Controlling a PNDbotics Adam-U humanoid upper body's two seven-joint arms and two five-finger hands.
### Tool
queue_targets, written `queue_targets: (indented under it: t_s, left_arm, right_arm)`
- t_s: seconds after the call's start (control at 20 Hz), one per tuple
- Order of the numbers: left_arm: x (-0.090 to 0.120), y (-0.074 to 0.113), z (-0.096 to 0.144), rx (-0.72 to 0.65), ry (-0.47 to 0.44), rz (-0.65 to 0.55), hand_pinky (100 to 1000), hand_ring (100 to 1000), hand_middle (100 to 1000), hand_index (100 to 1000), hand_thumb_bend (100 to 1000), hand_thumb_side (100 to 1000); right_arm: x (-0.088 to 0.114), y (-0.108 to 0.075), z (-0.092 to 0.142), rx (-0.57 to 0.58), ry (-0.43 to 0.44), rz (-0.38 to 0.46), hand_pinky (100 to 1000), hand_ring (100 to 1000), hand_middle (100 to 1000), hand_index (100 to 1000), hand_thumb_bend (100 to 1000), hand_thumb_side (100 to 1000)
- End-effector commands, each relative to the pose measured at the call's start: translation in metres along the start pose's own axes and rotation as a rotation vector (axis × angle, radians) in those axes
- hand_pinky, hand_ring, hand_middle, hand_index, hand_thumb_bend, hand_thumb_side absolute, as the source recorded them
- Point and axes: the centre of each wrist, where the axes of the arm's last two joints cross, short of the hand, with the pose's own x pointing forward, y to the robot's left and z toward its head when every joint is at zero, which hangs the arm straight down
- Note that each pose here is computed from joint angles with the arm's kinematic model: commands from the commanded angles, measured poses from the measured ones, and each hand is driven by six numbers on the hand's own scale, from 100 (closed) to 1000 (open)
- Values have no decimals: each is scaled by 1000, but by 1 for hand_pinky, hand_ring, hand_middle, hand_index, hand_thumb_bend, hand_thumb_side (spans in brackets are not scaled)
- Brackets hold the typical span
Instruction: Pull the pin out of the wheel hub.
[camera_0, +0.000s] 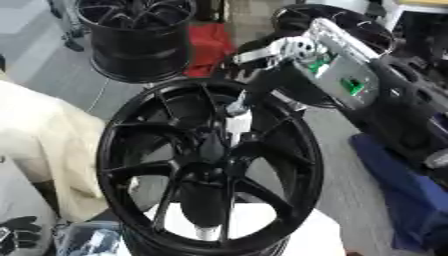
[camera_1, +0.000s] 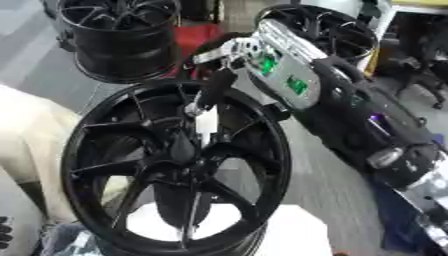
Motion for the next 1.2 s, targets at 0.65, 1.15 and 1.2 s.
queue_targets:
  t_s: [0.65, 1.15, 1.2]
  left_arm:
    - [11, 12, -2, -159, -126, -163, 713, 690, 655, 825, 100, 881]
    - [12, 12, -3, -159, -128, -163, 713, 691, 656, 825, 100, 881]
    - [12, 12, -3, -159, -128, -163, 713, 691, 656, 825, 100, 881]
  right_arm:
    - [-17, 1, -6, 11, 49, -7, 926, 958, 927, 988, 341, 472]
    - [-33, 13, -19, 42, 78, -31, 921, 950, 904, 982, 344, 467]
    - [-34, 14, -19, 44, 80, -34, 920, 947, 898, 980, 344, 466]
